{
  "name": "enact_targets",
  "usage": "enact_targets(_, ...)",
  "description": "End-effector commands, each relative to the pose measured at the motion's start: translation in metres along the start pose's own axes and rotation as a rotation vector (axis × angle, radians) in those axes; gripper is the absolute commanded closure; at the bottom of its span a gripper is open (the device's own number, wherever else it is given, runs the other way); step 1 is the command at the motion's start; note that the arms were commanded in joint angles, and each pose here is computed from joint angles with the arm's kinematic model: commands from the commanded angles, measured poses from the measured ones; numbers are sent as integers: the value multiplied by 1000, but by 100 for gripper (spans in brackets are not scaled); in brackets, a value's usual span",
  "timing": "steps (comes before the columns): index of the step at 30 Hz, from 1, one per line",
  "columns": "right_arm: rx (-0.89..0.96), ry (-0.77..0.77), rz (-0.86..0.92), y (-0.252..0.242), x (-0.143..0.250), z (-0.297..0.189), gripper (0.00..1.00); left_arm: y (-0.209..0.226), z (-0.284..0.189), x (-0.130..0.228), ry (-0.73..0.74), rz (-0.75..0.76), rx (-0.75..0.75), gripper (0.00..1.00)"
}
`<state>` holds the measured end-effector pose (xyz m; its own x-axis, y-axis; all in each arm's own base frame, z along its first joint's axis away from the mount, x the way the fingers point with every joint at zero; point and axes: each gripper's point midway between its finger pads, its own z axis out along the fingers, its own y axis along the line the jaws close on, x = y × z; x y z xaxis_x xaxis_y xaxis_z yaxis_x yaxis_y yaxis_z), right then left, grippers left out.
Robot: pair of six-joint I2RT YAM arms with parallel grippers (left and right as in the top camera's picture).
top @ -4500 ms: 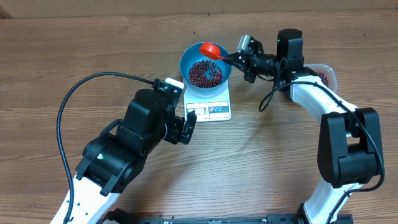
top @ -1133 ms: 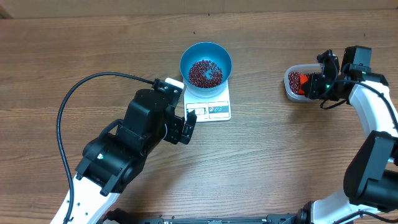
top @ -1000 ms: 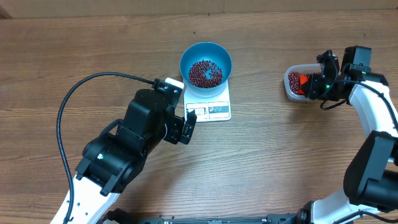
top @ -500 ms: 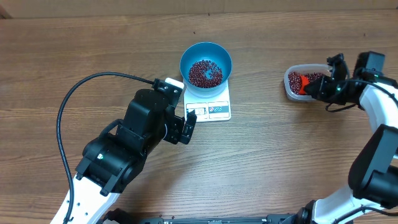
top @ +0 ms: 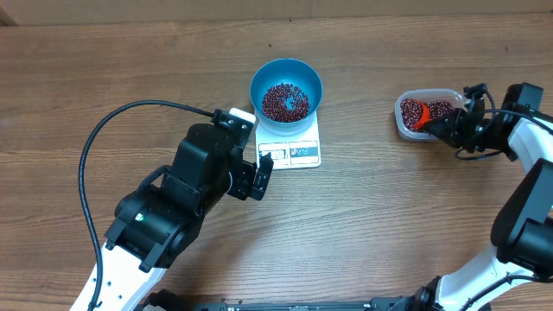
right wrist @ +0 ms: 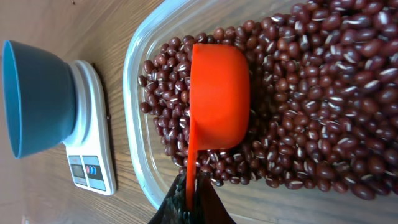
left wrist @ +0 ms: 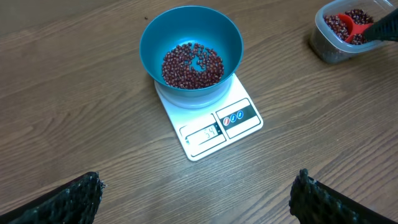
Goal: Scoop item into bowl and weigh 150g on scale
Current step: 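Lower the red scoop into the tub and drag through the beans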
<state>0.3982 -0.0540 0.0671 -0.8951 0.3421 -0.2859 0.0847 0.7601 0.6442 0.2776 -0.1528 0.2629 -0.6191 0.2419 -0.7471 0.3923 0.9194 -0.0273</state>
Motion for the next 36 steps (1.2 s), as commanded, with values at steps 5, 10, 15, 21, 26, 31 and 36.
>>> enact_targets(5, -56, -34, 67, -14, -5, -10, 96, 3, -2, -5, -14, -7, -14, 0)
enact_targets(10, -110, -56, 79, -10, -8, -16, 96, 3, -2, -5, -14, -7, -14, 0)
enact_targets(15, -178, -82, 93, -5, -11, -24, 96, 3, -2, -5, -14, -7, -14, 1)
enact_targets(21, -274, -121, 114, 1, -16, -38, 96, 3, -2, -5, -14, -7, -14, 0)
enact_targets(26, -313, -132, 144, 2, -16, -46, 96, 3, -2, -5, -14, -7, -14, 1)
enact_targets(31, -314, -124, 175, -1, -11, -49, 96, 3, -2, -5, -14, -7, -14, 1)
enact_targets(36, -365, -128, 191, 6, -11, -54, 97, 3, -2, -5, -14, -7, -14, 1)
